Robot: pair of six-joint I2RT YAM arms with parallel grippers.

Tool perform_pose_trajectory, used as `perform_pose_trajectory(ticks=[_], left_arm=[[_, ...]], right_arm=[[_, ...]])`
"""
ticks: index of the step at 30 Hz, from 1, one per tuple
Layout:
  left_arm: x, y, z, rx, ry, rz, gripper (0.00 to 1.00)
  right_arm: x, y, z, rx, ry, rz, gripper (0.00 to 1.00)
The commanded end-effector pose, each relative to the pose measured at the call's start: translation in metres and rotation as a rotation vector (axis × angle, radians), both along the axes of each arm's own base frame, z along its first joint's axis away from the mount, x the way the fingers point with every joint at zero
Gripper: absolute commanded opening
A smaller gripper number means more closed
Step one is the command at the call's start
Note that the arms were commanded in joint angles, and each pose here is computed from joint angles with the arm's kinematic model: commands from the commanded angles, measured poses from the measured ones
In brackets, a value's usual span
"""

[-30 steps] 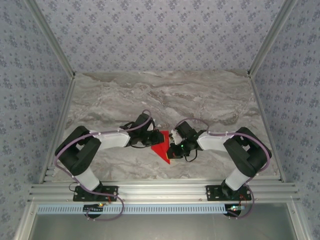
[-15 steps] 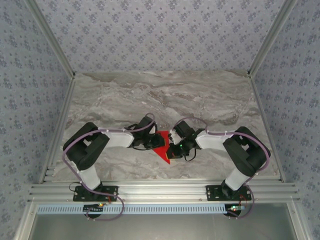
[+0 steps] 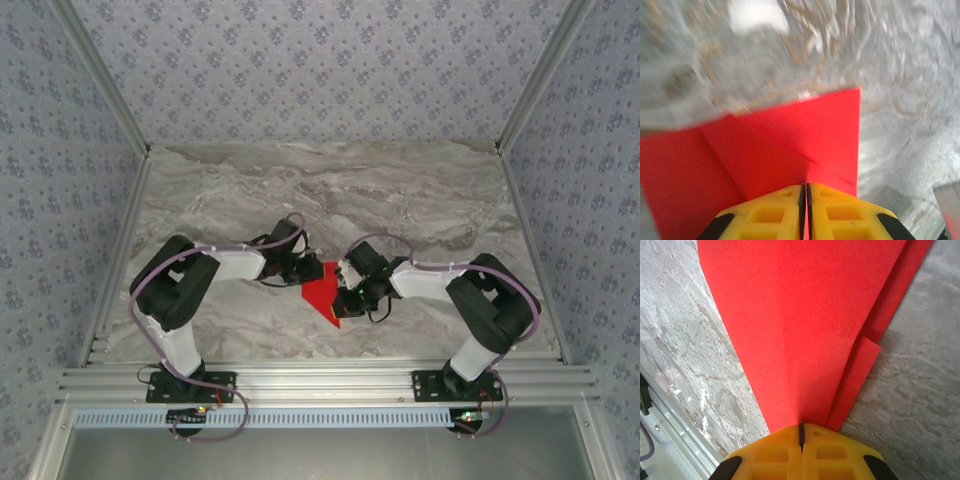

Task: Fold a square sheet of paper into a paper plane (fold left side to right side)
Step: Fourth fold the wing at the center of the table.

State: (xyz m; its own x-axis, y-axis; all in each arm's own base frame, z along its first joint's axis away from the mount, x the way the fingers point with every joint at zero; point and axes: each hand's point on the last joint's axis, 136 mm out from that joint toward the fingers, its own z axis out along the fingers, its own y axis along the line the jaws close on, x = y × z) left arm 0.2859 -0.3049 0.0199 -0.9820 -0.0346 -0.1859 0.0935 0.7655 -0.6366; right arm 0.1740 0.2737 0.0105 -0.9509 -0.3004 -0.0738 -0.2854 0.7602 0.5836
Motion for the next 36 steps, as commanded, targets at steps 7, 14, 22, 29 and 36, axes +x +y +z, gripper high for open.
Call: perform_pose_trajectory(ticks=[7, 14, 22, 29, 36], left_arm=[[0.061, 0.041, -0.011, 0.113, -0.079, 0.062, 0.13], [0.087, 0.055, -0.006, 0.063, -0.085, 0.099, 0.13], [0.09, 0.065, 0.071, -0.037, -0.202, 0.14, 0.27], [0.037, 0.058, 0.085, -0.152, -0.191, 0.192, 0.43], [0.001, 0.027, 0.061, -0.169, -0.132, 0.157, 0.48]], right_arm=[[-0.047, -0.071, -0.055, -0.348, 0.118, 0.014, 0.0], [-0.044, -0.059, -0.049, -0.282, 0.102, 0.01, 0.0], [-0.004, -0.006, -0.002, -0.006, -0.078, -0.01, 0.11], [0.038, 0.0, 0.058, 0.06, -0.348, -0.067, 0.32], [0.056, -0.036, 0.099, 0.004, -0.575, -0.172, 0.51]])
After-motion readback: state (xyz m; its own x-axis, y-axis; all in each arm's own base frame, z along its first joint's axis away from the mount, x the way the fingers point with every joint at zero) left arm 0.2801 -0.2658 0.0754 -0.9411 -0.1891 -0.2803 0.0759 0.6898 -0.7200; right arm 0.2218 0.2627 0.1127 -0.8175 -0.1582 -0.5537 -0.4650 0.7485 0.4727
